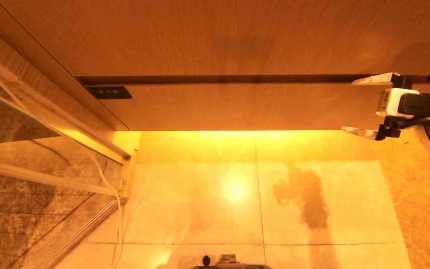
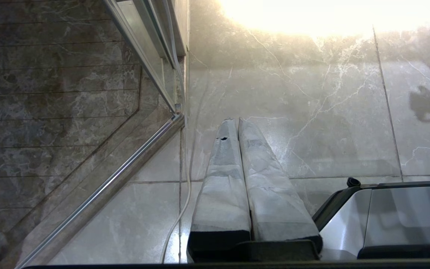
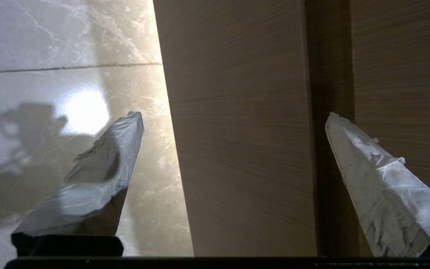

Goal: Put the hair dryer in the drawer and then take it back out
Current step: Pull open the drawer

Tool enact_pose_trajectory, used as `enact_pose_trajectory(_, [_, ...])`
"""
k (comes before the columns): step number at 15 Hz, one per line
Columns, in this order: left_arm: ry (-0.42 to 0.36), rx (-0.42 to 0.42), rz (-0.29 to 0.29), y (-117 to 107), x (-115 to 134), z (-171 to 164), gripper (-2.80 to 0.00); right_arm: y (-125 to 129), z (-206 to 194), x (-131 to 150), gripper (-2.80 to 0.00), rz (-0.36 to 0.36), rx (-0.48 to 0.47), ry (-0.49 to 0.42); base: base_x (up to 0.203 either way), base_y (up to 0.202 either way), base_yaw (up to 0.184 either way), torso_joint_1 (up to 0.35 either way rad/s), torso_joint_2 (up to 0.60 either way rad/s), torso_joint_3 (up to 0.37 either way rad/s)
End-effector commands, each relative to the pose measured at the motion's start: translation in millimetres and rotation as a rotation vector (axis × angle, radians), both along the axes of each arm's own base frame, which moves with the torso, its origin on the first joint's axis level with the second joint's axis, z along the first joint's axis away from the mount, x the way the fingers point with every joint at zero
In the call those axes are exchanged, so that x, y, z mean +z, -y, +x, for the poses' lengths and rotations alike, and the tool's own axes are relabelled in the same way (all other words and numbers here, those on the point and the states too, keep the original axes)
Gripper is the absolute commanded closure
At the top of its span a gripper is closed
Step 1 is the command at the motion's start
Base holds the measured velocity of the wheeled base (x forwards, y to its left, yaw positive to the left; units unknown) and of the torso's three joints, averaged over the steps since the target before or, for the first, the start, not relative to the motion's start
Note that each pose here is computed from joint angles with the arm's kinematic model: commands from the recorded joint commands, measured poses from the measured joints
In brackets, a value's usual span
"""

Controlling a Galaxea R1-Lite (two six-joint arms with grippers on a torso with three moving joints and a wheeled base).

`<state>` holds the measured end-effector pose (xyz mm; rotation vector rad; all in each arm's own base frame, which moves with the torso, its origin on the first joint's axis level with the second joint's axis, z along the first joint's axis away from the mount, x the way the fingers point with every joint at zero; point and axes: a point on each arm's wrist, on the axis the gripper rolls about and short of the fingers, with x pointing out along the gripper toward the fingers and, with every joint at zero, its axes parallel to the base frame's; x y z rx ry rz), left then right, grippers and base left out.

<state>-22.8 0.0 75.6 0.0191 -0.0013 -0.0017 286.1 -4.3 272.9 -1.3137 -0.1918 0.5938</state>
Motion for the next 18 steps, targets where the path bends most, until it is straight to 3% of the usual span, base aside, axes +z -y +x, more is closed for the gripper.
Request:
enact_pose_trajectory(1, [-0.001, 0.000, 0.001, 0, 0, 0, 0.00, 0, 2, -2, -2.80, -0.013, 0.003, 0.000, 0.000, 0.000, 0.000, 0.000, 0.00, 0.000])
enact_pose_trajectory(18, [-0.001, 0.000, -0.001, 0, 0, 0, 0.00, -2, 32, -10, -2.80, -0.019, -0.015, -0.010, 0.000, 0.000, 0.000, 0.000, 0.00, 0.000])
